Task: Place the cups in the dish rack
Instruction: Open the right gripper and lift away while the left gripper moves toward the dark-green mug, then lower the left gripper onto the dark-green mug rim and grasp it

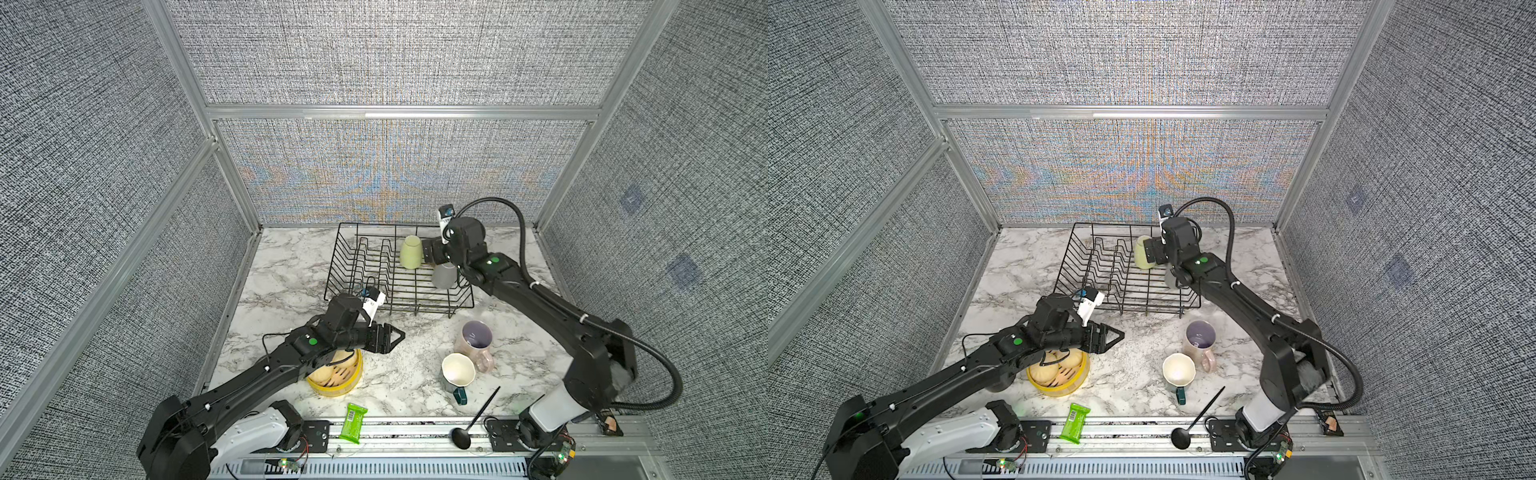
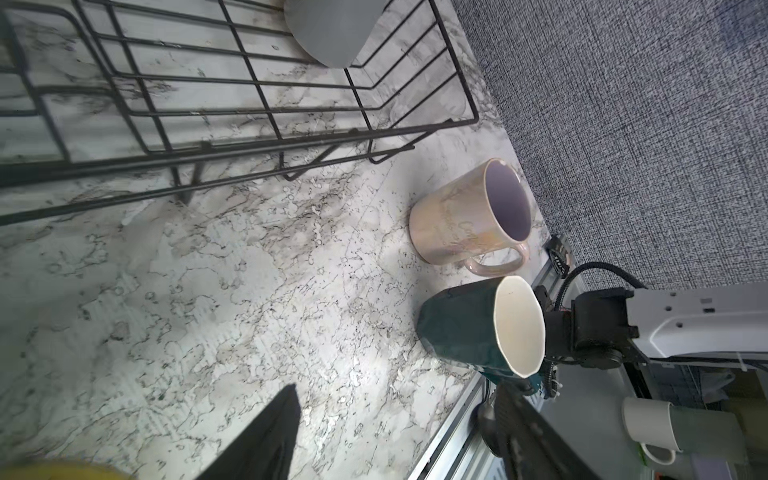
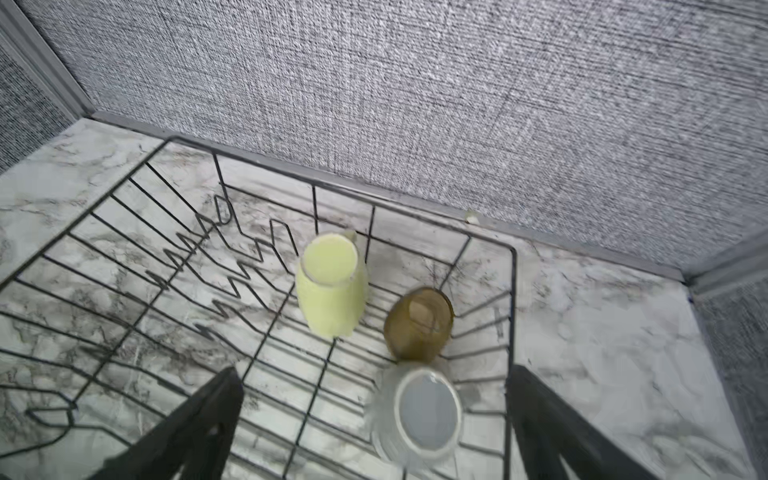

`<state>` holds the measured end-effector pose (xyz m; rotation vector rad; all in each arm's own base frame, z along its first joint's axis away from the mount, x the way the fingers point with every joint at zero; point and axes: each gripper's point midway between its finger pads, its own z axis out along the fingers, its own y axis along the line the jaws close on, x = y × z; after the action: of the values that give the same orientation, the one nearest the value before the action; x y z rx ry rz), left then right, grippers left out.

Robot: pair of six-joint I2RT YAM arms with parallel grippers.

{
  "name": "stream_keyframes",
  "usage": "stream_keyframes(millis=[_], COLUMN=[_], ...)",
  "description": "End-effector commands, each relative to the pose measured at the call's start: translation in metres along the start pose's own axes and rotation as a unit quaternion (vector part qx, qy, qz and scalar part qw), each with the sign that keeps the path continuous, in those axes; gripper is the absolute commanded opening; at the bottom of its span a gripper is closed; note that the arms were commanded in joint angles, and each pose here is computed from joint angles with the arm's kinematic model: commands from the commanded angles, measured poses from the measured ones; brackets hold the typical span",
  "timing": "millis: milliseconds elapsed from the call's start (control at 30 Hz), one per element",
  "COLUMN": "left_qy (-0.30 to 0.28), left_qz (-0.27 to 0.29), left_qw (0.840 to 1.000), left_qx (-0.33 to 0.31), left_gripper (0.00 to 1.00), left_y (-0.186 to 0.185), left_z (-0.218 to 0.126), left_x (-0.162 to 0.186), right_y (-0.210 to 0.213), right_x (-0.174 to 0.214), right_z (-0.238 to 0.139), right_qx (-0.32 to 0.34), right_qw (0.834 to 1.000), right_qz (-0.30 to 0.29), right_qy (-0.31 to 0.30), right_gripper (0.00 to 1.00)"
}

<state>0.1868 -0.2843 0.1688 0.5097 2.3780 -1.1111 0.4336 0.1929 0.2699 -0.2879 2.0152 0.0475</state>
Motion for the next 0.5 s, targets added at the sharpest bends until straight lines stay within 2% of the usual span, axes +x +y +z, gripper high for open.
stream_keyframes(millis=[0,133,200,233,333,467], left_qy=[-0.005,0.032,0.049,0.061,0.091,0.147], left_qz=[0.047,0.118,0.127,0.131,0.161,0.206], left_qw=[0.999,0.992,0.99,0.989,0.982,0.967], left_qx=[0.018,0.019,0.024,0.03,0.032,0.03], left_gripper=[0.74,0.74,0.74,0.74,0.74,0.74], left_y=[-0.021,-0.048,-0.057,-0.061,-0.07,-0.079], left_z=[0.013,0.034,0.045,0.051,0.07,0.085], left_x=[-0.008,0.003,0.006,0.009,0.019,0.033], right_y=[-0.034,-0.092,-0.116,-0.126,-0.145,-0.157], right_x=[-0.007,0.03,0.04,0.061,0.081,0.095], right_z=[-0.027,-0.058,-0.075,-0.079,-0.094,-0.103], right_qx=[0.06,0.156,0.181,0.194,0.2,0.192], right_qw=[0.996,0.983,0.975,0.971,0.961,0.955], right_qz=[0.032,0.09,0.125,0.141,0.187,0.22], right_qy=[-0.049,-0.037,-0.037,-0.023,-0.034,-0.046], right_gripper=[0.99,0.99,0.99,0.99,0.99,0.99])
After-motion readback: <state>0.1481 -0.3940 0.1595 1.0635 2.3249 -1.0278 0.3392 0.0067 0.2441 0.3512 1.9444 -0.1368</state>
